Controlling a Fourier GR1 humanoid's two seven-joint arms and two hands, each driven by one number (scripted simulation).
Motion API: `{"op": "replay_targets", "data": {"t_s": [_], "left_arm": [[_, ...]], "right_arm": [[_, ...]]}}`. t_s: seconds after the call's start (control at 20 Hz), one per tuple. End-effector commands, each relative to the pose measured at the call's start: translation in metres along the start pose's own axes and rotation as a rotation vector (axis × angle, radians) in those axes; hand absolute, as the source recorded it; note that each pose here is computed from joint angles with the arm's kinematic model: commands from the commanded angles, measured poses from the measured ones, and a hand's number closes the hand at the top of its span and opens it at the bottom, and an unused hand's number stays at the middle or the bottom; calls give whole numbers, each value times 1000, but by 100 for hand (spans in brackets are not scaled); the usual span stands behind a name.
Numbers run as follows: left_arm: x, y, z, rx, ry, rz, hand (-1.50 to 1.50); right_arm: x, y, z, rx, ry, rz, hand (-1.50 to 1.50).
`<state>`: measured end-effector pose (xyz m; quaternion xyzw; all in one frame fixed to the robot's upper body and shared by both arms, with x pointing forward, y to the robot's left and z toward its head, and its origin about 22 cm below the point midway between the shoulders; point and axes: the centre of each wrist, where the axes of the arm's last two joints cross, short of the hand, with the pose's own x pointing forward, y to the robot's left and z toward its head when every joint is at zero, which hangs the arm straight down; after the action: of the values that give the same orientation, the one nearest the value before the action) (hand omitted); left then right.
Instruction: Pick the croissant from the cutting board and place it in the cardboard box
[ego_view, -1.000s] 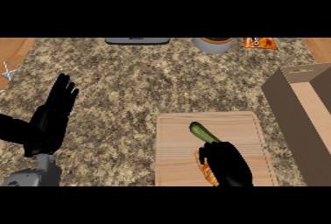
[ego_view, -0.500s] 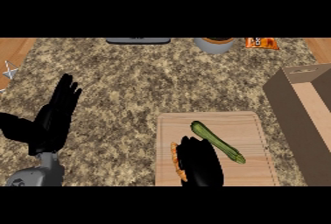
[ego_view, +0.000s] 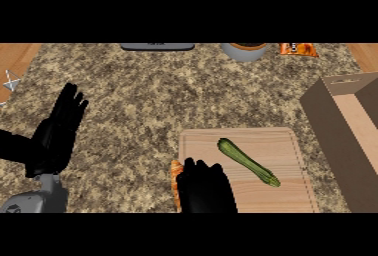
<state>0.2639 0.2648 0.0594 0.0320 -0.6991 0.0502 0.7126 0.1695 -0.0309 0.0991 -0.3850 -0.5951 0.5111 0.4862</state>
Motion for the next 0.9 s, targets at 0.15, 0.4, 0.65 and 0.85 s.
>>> {"op": "replay_targets", "data": {"t_s": [0.15,0.4,0.65,0.85], "left_arm": [[1,-8,-1,-10,12,0,0],[-6,7,0,12,10,-1,0],[-10,3,3,-6,4,-2,0],[-26,-3,-6,1,7,-6,0]], "right_arm": [[2,-51,15,-291,136,-206,150],[-13,-84,15,-458,287,-205,150],[-45,-124,1,-494,409,-206,150],[-87,-128,8,-498,456,-207,150]]}}
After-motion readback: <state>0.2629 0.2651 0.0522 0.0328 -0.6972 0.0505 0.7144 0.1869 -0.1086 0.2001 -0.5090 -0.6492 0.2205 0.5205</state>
